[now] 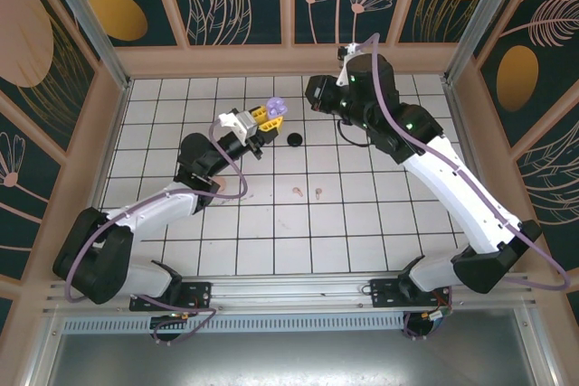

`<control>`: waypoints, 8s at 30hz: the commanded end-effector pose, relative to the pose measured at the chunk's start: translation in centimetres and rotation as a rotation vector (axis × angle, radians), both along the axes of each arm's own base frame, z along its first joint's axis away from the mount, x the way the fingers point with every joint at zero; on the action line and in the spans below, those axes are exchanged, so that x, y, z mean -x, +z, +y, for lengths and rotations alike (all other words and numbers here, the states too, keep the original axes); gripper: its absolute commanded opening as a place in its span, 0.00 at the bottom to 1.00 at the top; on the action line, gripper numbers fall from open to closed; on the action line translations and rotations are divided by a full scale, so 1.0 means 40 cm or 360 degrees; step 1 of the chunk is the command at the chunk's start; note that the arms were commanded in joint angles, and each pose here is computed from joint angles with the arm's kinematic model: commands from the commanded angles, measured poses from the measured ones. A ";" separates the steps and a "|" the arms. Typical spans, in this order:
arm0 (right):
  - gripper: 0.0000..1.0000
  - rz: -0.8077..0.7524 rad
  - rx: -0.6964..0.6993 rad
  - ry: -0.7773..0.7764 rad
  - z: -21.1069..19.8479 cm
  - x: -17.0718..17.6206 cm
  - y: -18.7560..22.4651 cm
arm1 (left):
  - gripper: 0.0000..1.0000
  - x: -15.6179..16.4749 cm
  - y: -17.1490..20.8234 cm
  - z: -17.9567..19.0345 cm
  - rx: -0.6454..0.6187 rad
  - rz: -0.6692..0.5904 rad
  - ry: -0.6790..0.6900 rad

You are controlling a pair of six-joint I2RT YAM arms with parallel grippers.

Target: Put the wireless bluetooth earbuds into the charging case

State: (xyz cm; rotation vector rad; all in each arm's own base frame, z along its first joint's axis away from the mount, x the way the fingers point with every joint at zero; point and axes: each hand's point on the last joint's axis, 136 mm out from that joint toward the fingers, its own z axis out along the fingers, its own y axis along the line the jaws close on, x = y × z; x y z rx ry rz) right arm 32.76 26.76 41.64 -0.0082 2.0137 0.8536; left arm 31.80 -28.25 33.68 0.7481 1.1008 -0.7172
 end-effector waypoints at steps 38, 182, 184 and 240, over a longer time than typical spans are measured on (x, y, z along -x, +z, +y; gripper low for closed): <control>0.16 -0.0109 -0.0253 0.0270 0.132 0.023 -0.003 | 0.00 -0.002 0.099 -0.037 0.0193 -0.0078 -0.0107; 0.29 0.0553 0.0123 -0.0104 -0.069 0.063 -0.488 | 0.08 -0.332 -0.750 0.034 -0.0058 0.2275 0.0530; 0.31 0.0548 0.0124 -0.0101 -0.066 0.062 -0.484 | 0.10 -0.330 -0.760 0.036 -0.0066 0.2284 0.0539; 0.68 0.0402 0.0913 0.0697 0.443 0.103 -0.709 | 0.99 -0.254 -0.185 0.559 0.0537 0.1275 0.1459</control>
